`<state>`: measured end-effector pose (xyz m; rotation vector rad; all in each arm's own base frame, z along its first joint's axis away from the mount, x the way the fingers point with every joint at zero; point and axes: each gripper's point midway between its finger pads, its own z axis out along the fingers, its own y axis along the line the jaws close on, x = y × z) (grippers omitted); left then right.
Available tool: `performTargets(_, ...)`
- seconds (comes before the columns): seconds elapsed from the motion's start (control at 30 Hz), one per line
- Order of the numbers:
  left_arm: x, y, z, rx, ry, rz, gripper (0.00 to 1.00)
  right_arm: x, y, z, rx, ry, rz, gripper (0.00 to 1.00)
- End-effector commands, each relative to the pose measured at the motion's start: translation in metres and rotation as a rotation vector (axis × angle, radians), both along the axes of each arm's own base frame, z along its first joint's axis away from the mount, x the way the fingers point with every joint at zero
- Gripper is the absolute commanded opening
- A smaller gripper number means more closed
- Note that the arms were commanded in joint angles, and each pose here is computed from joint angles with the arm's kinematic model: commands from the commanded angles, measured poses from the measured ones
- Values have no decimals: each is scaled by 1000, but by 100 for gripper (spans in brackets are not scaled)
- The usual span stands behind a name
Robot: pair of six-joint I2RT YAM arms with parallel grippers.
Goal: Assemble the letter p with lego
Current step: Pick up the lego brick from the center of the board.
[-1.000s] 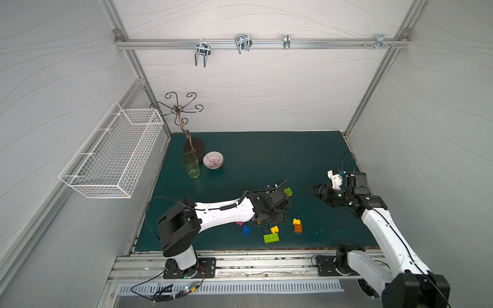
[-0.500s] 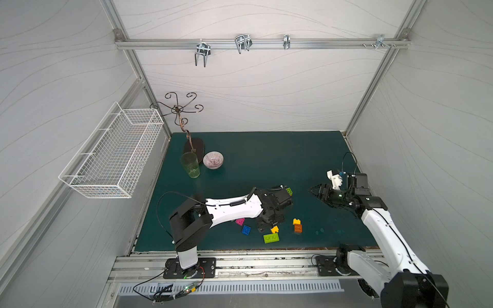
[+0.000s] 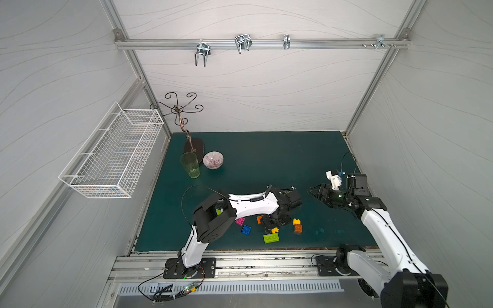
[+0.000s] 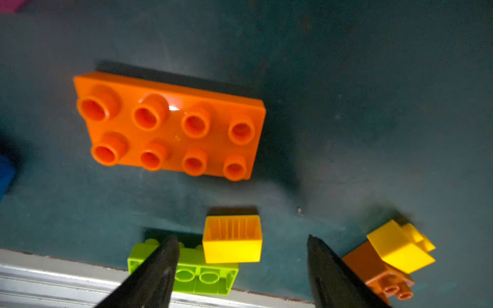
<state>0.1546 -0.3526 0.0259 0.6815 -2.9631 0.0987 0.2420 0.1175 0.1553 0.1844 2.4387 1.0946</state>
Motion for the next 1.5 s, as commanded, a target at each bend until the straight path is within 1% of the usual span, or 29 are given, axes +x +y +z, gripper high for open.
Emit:
performTargets(0.0,-4,-4,-5,10,36,45,73,0,1,4,16,-18,4,62)
performTargets(0.07,-5,-6,-9,11,44,48,69,0,1,4,21,-19,5,62)
performTargets(0.23,-5,-7,-14,16,48,53,62,1,2,4,23,-19,9,62)
performTargets(0.33,-5,-10,-16,7,46,53,55,1,2,4,25,-19,9,62)
performTargets(0.43,-6,-14,-16,0,46,47,52,1,2,4,26,-18,10,62)
performTargets(0.57,-8,-15,-17,2,43,39,51,1,2,3,26,-17,10,62)
performTargets(0.63,-7,-14,-18,4,36,35,44,1,2,3,23,-14,9,62)
performTargets(0.73,0,-19,-13,-16,2,8,37,2,2,2,24,-12,10,62)
performTargets(0.77,4,-21,-10,-26,-22,-15,33,2,2,1,23,-10,10,62)
performTargets(0.8,9,-21,-7,-21,-46,-37,31,2,2,1,23,-10,12,62)
performTargets(0.87,20,-16,4,-1,-112,-102,28,2,2,1,24,-4,12,62)
performTargets(1.0,40,6,27,64,-241,-246,28,1,7,-1,46,10,34,62)
performTargets(1.07,51,5,40,27,-314,-411,28,1,12,-3,60,28,56,63)
performTargets(1.1,55,9,47,31,-342,-472,28,1,15,-4,64,37,70,63)
performTargets(1.17,64,9,60,14,-424,-654,28,-1,26,-4,74,54,115,63)
performTargets(1.23,70,11,69,26,-491,-790,28,-4,37,-6,81,81,159,64)
performTargets(1.27,70,8,71,8,-511,-878,28,-6,41,-6,86,97,183,64)
performTargets(1.33,72,4,74,3,-561,-1014,28,-9,50,-9,96,131,217,64)
performTargets(1.37,67,-3,73,-38,-572,-1110,28,-11,54,-9,99,148,235,64)
performTargets(1.47,67,-12,68,-68,-621,-1235,28,-18,67,-9,112,191,287,64)
